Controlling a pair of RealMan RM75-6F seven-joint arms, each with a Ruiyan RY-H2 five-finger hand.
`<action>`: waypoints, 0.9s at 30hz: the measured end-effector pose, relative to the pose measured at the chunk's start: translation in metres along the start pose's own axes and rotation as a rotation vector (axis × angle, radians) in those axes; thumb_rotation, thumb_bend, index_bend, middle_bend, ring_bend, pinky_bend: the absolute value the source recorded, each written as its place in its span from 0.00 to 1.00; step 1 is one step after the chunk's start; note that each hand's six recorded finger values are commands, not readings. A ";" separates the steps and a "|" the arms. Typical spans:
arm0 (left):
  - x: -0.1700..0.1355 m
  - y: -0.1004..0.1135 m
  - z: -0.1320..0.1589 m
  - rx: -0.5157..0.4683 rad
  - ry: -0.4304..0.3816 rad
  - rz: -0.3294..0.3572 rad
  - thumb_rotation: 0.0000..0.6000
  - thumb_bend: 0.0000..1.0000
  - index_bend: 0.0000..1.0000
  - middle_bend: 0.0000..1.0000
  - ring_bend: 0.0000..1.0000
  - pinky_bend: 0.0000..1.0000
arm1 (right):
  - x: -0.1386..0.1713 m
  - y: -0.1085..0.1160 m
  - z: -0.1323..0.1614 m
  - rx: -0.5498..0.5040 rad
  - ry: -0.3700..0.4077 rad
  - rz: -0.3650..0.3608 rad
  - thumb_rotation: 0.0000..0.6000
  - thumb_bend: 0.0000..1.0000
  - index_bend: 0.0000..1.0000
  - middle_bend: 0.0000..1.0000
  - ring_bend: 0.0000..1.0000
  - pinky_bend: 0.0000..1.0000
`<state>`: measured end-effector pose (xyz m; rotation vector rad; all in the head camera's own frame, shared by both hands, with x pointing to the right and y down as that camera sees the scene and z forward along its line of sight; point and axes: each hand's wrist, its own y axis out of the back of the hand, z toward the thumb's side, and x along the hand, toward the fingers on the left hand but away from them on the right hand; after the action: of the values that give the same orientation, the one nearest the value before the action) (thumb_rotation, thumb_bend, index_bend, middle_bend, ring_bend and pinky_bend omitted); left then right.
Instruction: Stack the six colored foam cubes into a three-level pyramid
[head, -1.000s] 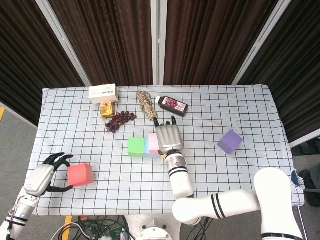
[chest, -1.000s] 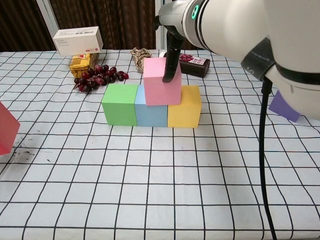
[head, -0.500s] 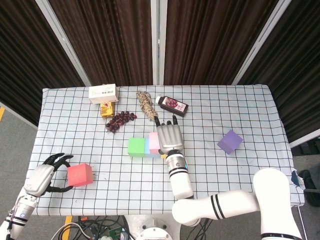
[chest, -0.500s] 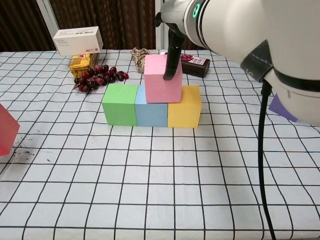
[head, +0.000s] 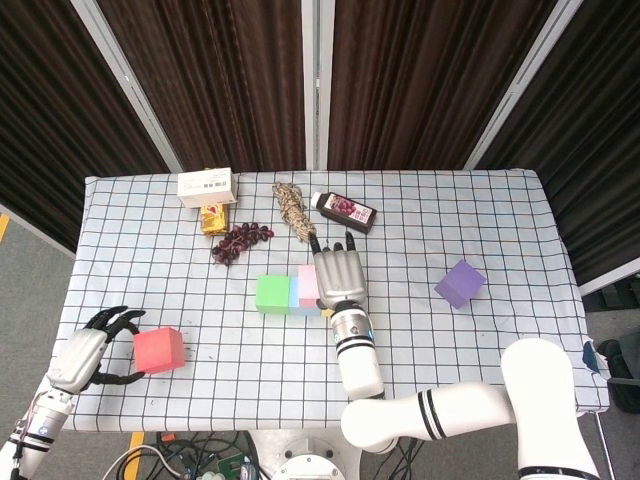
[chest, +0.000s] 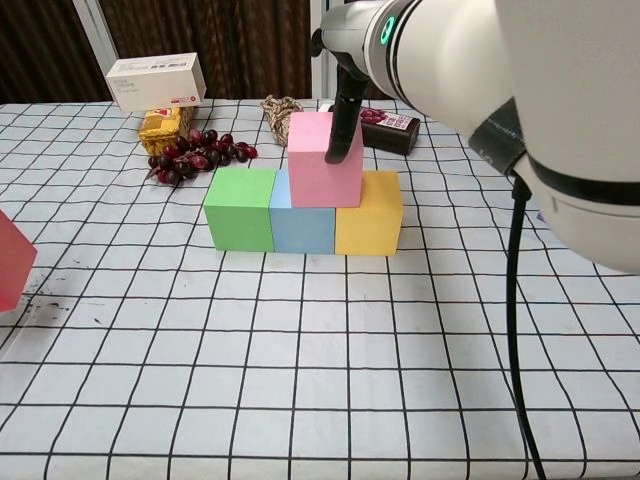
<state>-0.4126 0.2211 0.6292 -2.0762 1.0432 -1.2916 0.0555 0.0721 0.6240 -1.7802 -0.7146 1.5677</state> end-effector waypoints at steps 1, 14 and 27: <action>0.000 0.000 0.000 0.000 0.001 0.000 1.00 0.02 0.18 0.43 0.12 0.15 | 0.000 0.000 0.000 0.000 -0.001 0.001 1.00 0.13 0.01 0.57 0.23 0.00; 0.000 -0.001 -0.001 0.000 0.005 -0.004 1.00 0.02 0.18 0.43 0.12 0.15 | -0.003 -0.004 -0.001 -0.001 -0.010 0.016 1.00 0.13 0.01 0.54 0.23 0.00; 0.000 -0.002 -0.002 -0.003 0.009 -0.004 1.00 0.02 0.18 0.43 0.12 0.15 | -0.005 -0.007 -0.003 -0.016 -0.003 0.048 1.00 0.06 0.00 0.29 0.16 0.00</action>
<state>-0.4141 0.2222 0.6314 -2.0782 1.0460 -1.3032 0.0576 0.0725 0.6328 -1.8194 -0.6924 1.6002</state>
